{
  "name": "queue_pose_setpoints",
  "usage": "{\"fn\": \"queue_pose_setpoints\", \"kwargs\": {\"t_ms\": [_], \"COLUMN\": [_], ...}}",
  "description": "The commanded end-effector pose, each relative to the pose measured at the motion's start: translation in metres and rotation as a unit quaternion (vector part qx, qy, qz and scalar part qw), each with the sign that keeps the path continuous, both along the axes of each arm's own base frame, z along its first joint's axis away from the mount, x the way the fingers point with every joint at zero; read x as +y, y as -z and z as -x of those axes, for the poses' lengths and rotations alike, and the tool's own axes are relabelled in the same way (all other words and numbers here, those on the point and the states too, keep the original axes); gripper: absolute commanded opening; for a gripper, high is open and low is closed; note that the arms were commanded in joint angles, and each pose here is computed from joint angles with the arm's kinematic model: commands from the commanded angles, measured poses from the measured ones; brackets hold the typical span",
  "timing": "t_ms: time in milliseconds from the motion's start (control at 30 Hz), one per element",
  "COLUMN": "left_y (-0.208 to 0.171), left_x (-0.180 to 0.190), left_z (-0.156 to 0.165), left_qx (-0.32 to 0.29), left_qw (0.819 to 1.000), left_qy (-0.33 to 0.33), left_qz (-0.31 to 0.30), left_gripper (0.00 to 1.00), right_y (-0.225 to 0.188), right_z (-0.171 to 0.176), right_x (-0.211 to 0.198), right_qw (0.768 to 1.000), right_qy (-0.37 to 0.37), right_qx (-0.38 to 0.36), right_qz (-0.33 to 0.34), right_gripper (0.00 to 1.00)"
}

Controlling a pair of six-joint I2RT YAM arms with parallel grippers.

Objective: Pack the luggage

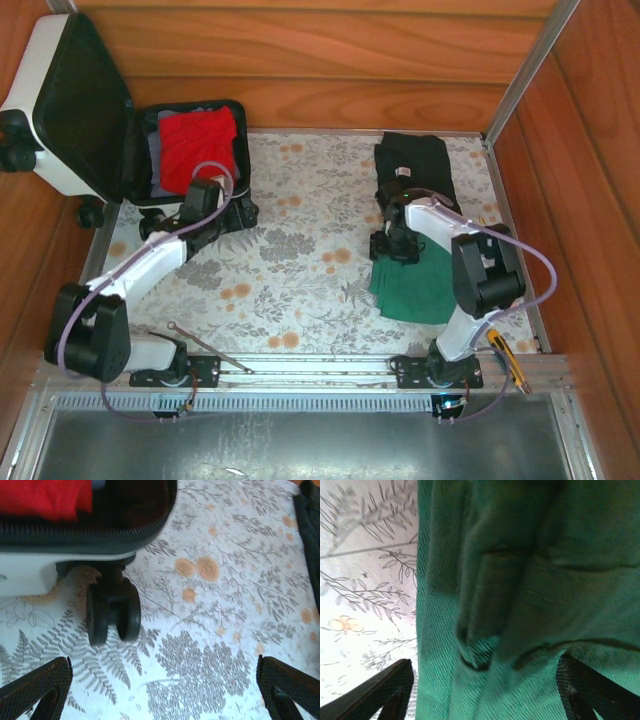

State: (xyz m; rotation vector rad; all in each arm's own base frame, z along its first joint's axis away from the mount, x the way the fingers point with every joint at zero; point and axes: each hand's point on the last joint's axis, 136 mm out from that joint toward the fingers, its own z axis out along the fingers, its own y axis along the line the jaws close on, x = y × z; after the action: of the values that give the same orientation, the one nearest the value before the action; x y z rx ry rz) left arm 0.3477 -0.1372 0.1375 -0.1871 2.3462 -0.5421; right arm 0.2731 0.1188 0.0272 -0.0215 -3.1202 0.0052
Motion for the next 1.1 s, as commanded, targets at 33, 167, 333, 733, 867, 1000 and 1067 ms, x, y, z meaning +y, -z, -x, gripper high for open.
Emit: {"fn": "queue_pose_setpoints", "kwargs": {"t_ms": [33,167,333,733,867,1000,1067], "left_y": [-0.022,-0.016,-0.006,0.016,0.027,0.038,0.040], "left_x": [0.008,0.012,0.015,0.018,0.008,-0.003,-0.008], "left_z": [0.009,0.026,0.045,0.079,0.089,0.100,0.103], "left_qx": [-0.051,-0.047,-0.042,0.008,0.045,0.074,0.081], "left_qw": [0.998,0.998,0.998,0.989,0.980,0.962,0.951], "left_qy": [-0.023,-0.017,-0.018,-0.074,-0.104,-0.161,-0.188], "left_qz": [0.027,0.024,0.043,0.126,0.166,0.207,0.232], "left_gripper": [1.00,1.00,1.00,0.97,0.94,0.92,0.92], "right_y": [0.026,0.052,0.051,0.002,-0.019,-0.050,-0.067], "right_z": [0.019,0.017,-0.011,-0.120,-0.143,-0.145,-0.140], "right_x": [0.031,0.052,0.106,0.188,0.203,0.199,0.188], "right_qw": [0.998,0.997,0.996,0.978,0.967,0.965,0.967], "right_qy": [0.006,-0.001,-0.043,-0.012,-0.018,-0.039,-0.050], "right_qx": [0.053,0.077,0.053,-0.072,-0.091,-0.110,-0.124], "right_qz": [-0.018,-0.021,-0.052,-0.194,-0.239,-0.235,-0.219], "right_gripper": [0.81,0.60,0.27,0.16,0.41,0.66,0.72]}}
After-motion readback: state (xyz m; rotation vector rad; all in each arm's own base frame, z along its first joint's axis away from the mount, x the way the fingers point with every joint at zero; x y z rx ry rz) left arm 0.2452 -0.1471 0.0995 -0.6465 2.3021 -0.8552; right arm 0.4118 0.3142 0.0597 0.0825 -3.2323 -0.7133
